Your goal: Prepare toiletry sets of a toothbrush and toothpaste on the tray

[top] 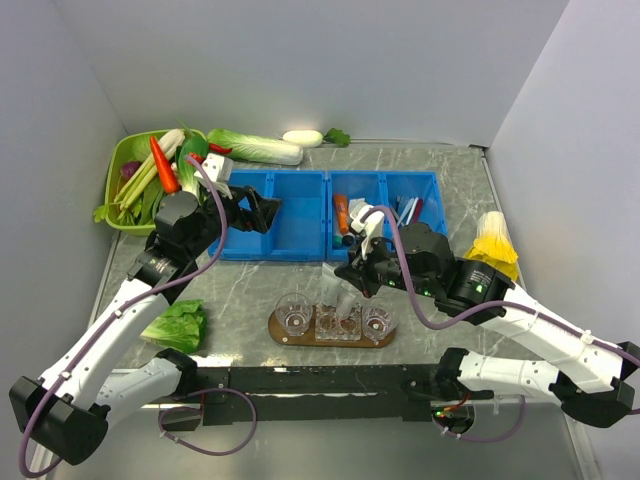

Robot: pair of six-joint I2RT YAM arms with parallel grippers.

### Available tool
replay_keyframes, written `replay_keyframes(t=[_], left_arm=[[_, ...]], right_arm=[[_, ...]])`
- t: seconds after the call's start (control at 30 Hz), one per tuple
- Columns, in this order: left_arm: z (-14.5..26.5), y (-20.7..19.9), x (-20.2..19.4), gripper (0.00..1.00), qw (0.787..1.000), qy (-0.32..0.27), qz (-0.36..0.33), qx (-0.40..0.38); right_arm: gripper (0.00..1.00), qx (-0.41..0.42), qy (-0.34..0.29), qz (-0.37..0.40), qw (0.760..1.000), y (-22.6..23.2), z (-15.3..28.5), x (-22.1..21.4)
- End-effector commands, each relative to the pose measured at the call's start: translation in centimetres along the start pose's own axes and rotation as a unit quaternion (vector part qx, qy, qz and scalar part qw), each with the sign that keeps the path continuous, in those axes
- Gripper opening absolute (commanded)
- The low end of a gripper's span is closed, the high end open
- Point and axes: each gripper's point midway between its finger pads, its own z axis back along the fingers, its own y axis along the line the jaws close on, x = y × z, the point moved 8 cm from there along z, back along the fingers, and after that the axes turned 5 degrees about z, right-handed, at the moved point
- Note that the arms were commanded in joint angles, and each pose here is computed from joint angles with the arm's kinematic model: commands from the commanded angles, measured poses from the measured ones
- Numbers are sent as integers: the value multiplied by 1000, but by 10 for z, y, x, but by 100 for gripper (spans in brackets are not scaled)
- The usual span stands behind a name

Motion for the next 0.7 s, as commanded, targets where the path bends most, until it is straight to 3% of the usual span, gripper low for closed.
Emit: replay_keyframes(t=[0.0, 0.67], left_arm=[[0, -4, 8, 97, 1000, -15, -9, -16], [0, -5, 7, 97, 1000, -13, -9, -21]], right_arm=[[0, -4, -46, 9, 999, 0, -1, 16], [0, -8, -29, -1, 1000, 0, -7, 4]])
